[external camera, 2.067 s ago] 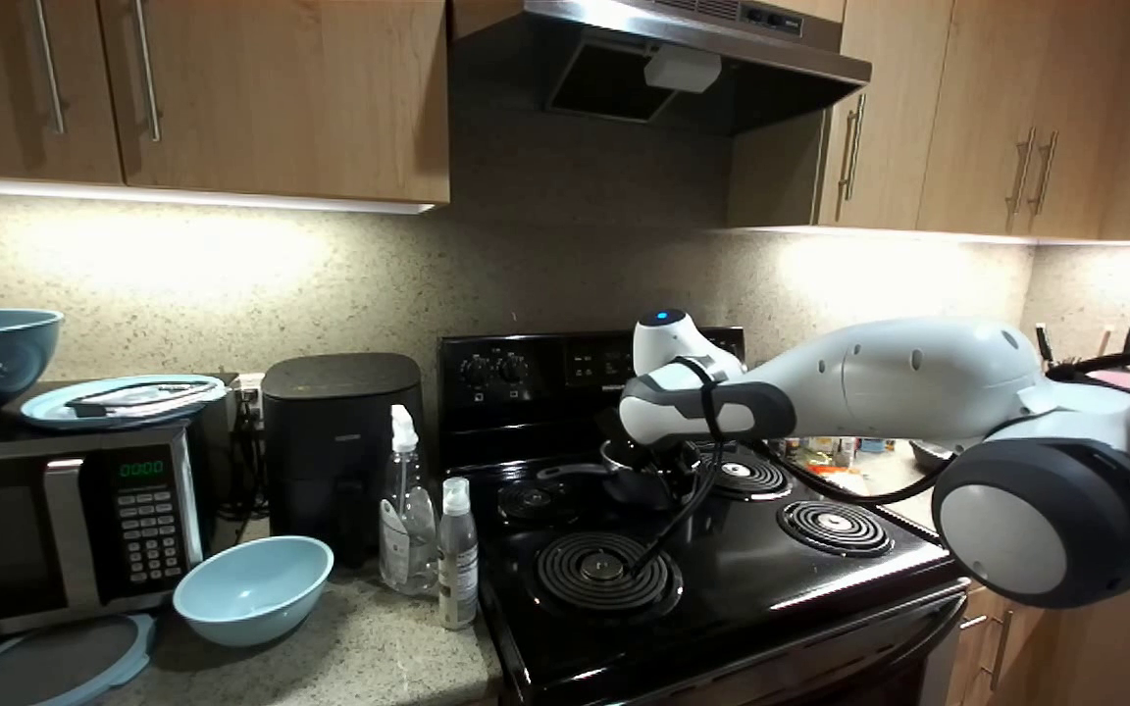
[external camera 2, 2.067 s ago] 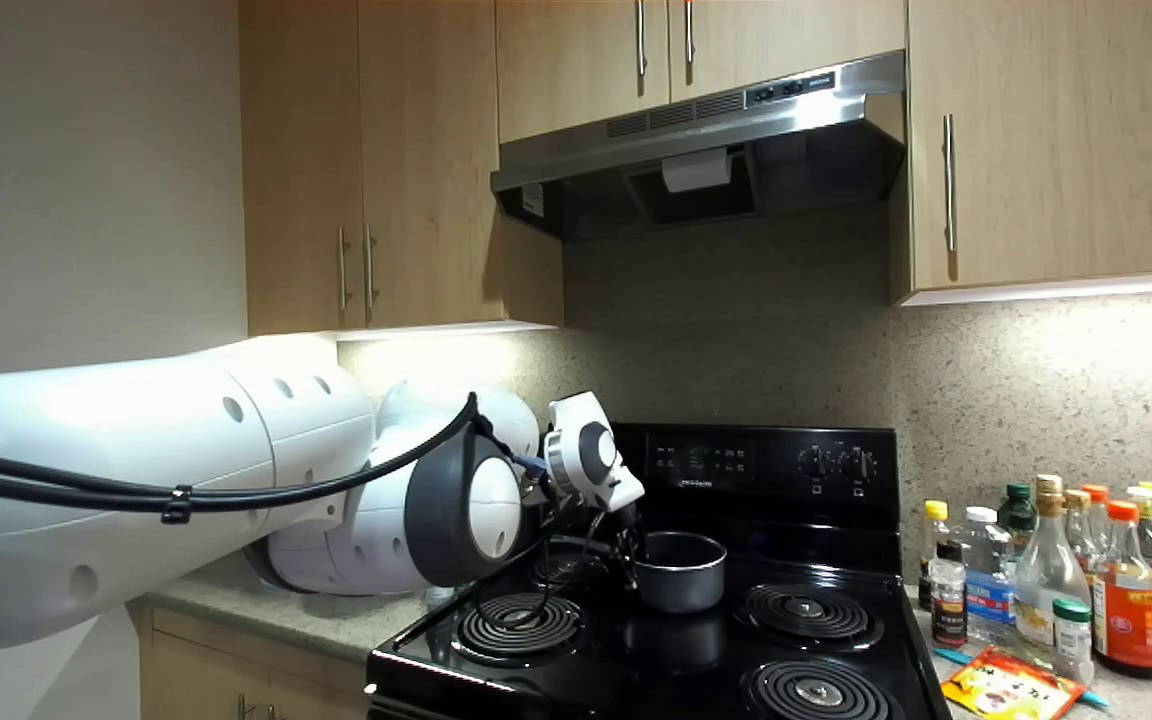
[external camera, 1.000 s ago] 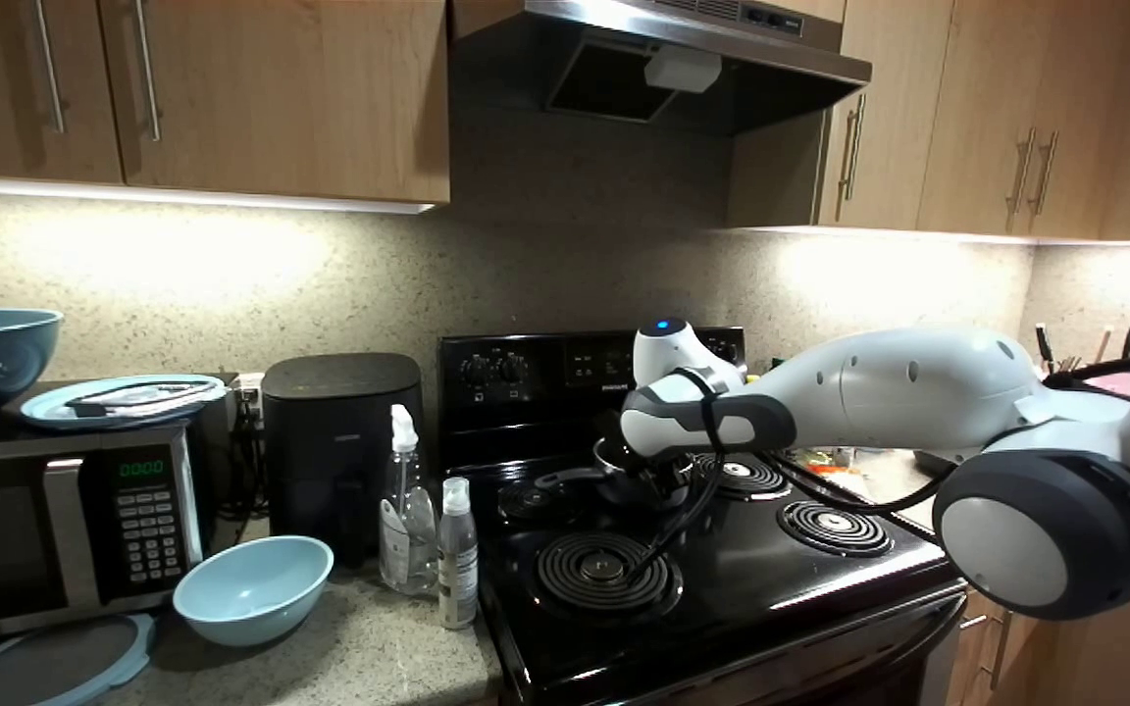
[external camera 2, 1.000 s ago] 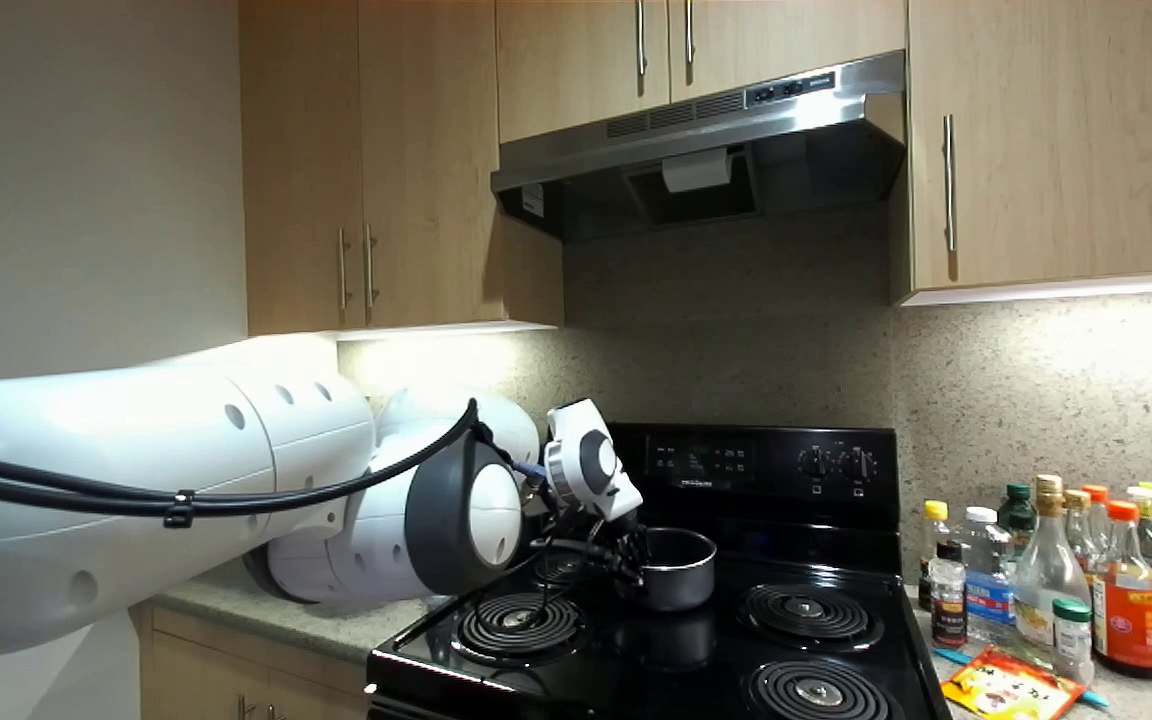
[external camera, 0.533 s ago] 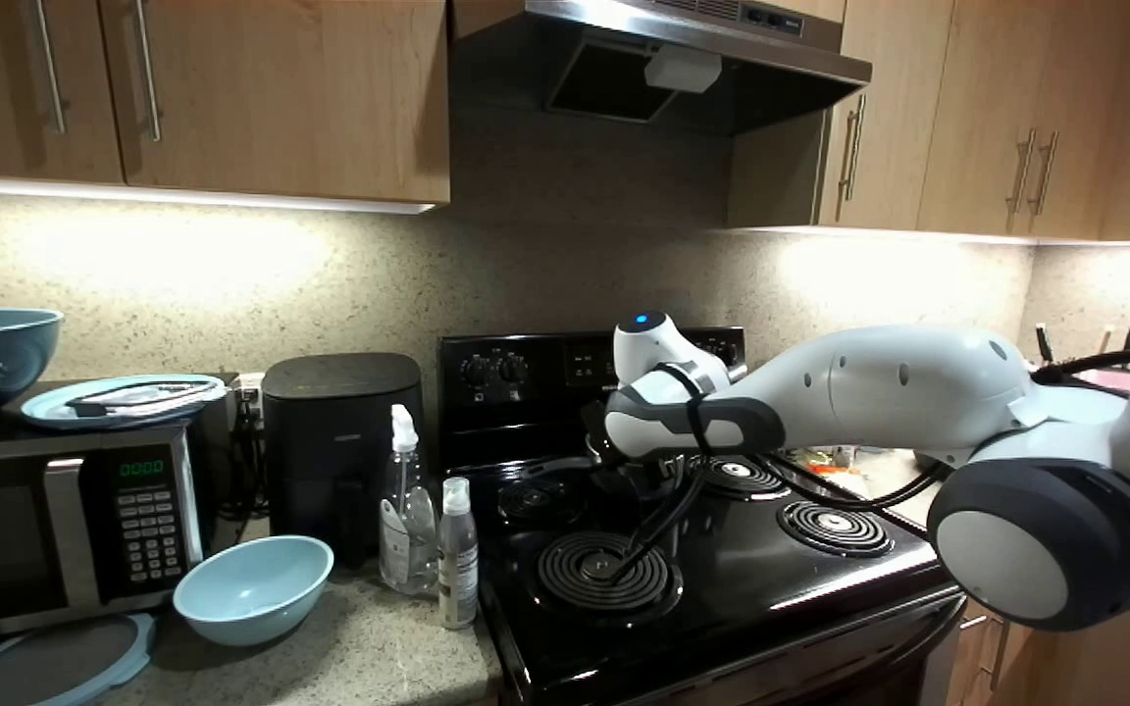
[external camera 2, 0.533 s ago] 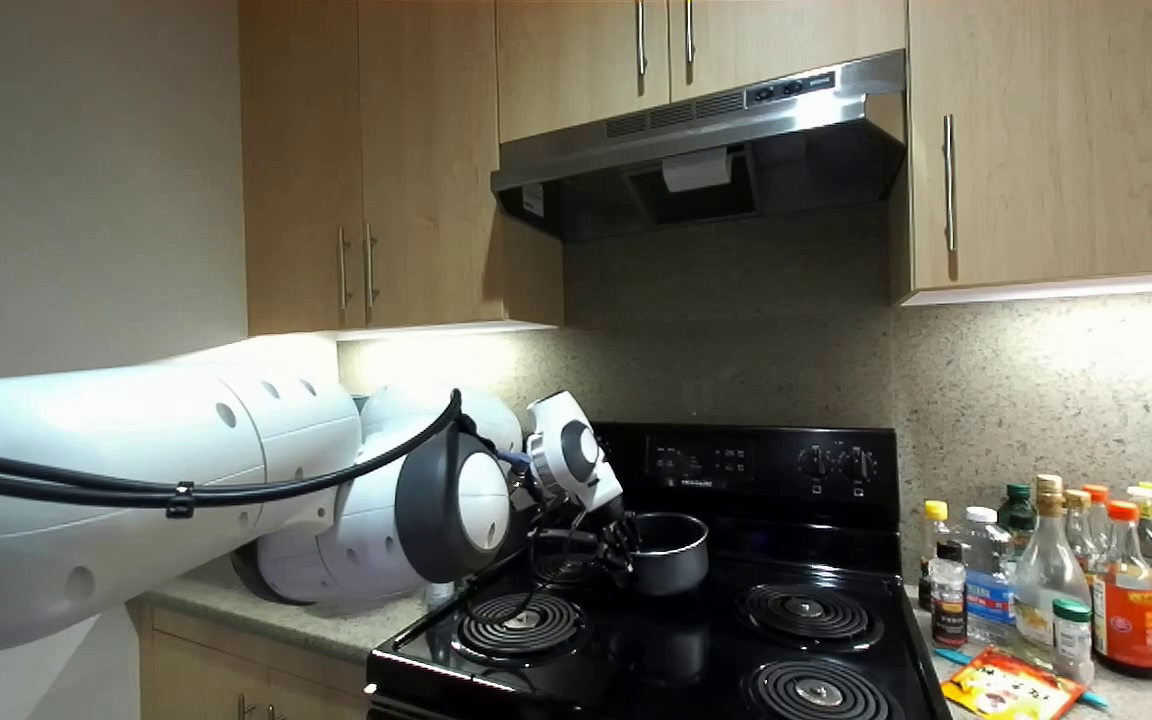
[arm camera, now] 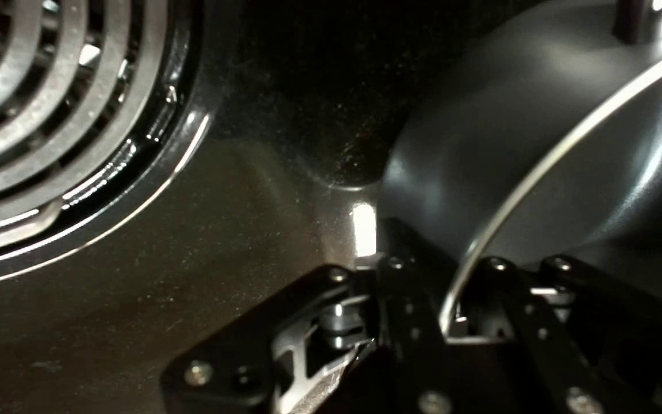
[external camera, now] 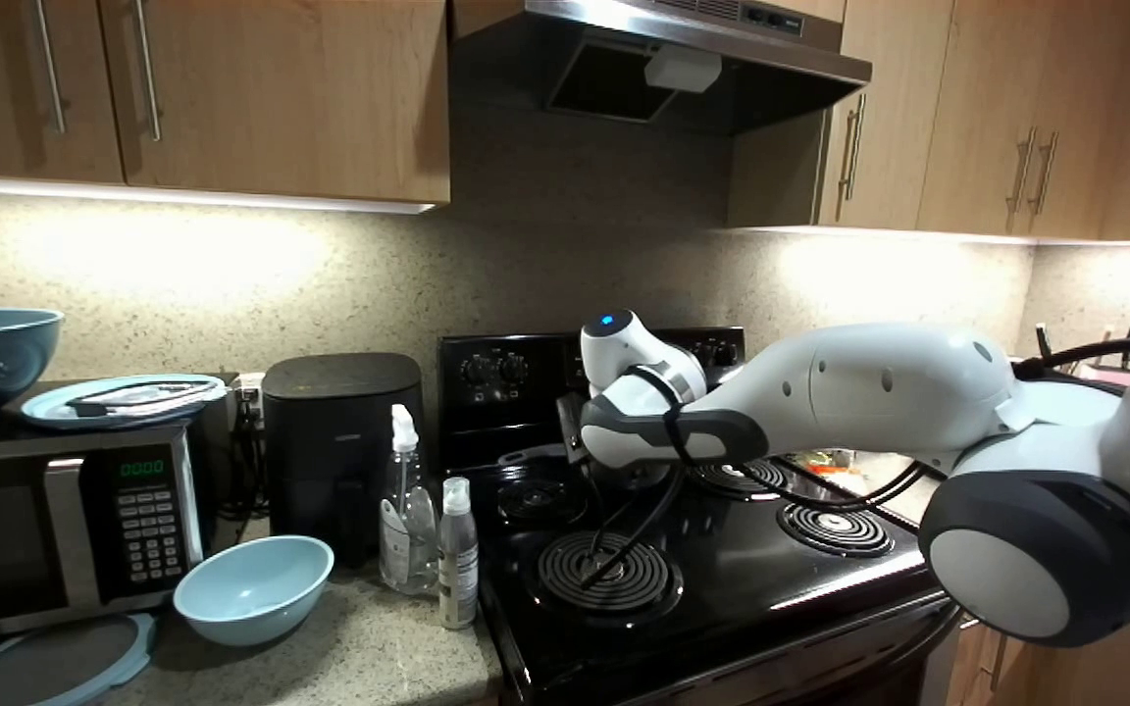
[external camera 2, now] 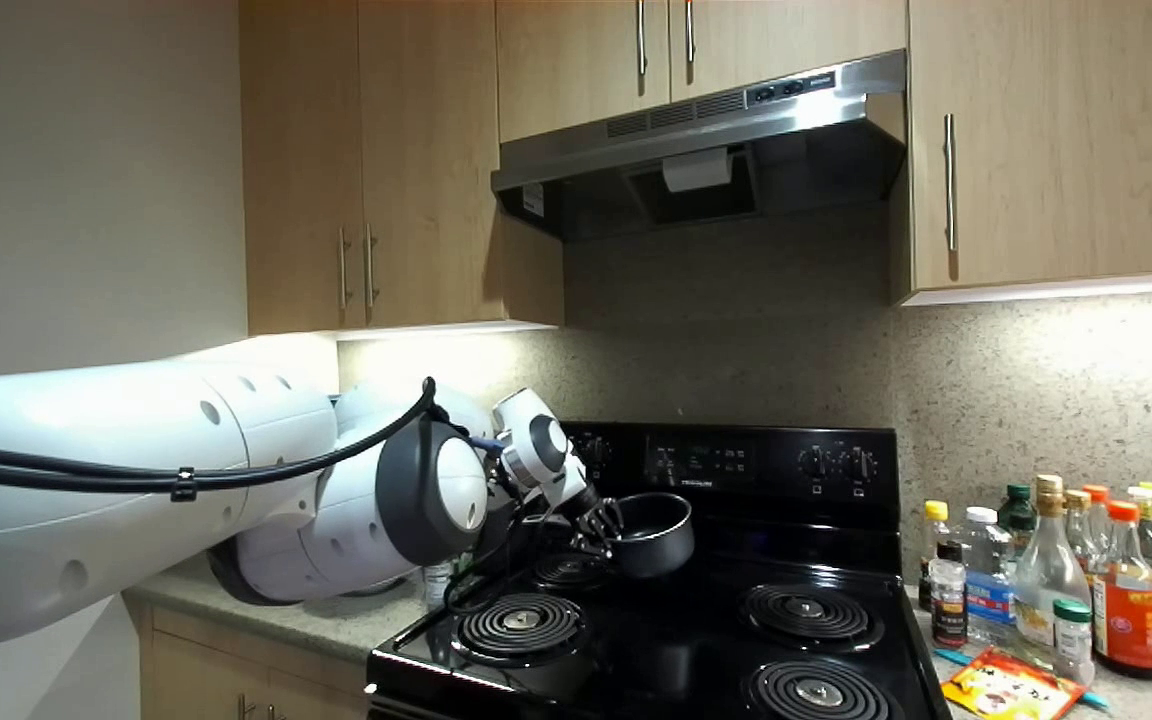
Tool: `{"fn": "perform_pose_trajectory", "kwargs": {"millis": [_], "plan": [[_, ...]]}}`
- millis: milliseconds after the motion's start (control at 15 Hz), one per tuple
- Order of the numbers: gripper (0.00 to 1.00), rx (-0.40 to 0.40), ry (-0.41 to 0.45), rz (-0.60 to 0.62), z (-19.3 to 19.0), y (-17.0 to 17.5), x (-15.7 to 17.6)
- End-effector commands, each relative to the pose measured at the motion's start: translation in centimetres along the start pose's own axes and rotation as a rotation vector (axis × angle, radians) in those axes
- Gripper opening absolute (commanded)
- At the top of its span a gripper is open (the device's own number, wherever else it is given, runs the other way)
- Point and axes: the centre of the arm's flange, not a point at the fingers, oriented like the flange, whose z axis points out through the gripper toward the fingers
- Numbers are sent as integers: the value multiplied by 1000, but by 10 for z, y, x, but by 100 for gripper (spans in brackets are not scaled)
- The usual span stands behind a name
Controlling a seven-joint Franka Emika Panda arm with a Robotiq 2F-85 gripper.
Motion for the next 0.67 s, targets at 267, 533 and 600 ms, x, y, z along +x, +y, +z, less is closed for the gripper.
{"fn": "perform_pose_trajectory", "kwargs": {"millis": [267,533,600], "plan": [[2,-67,64,251,-32,40,62],[2,-122,84,437,-14,40,91],[2,-127,88,484,-10,40,98]]}}
